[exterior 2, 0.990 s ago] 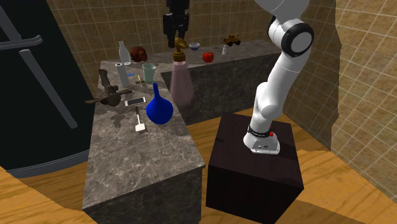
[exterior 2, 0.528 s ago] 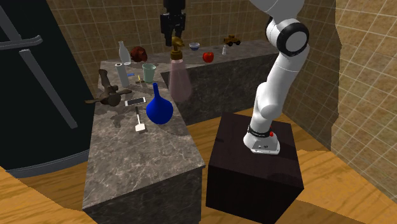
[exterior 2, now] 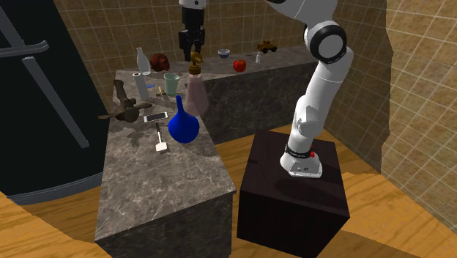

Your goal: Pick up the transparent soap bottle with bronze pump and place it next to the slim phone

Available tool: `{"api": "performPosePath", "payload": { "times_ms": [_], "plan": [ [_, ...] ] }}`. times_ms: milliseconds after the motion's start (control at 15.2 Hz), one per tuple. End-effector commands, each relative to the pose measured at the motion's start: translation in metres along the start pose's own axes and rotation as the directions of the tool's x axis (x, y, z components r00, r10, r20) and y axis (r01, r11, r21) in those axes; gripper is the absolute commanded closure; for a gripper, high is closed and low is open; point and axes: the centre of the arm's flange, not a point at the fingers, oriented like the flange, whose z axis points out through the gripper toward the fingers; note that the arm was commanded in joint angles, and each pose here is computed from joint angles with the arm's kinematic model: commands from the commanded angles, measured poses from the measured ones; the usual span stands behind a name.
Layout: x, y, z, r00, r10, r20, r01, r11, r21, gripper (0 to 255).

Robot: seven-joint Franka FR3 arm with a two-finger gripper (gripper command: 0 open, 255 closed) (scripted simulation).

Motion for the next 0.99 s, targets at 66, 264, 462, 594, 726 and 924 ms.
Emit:
{"api": "performPosePath", "payload": {
  "times_ms": [66, 264, 462, 594, 726, 924],
  "plan": [
    [0.024, 0.023, 0.02, 1.0, -0.001, -0.002, 0.001, 1.0, 0.0, 255],
    [0.048, 0.047, 0.04, 1.0, -0.001, -0.002, 0.001, 1.0, 0.0, 255],
    [0.073, 0.071, 0.061, 1.0, -0.001, -0.002, 0.001, 1.0, 0.0, 255],
    [0.089, 0.086, 0.074, 1.0, -0.001, -0.002, 0.001, 1.0, 0.0, 255],
    [0.105, 0.102, 0.088, 1.0, -0.001, -0.002, 0.001, 1.0, 0.0, 255],
    [0.129, 0.126, 0.108, 1.0, -0.001, -0.002, 0.001, 1.0, 0.0, 255]
  ]
}}
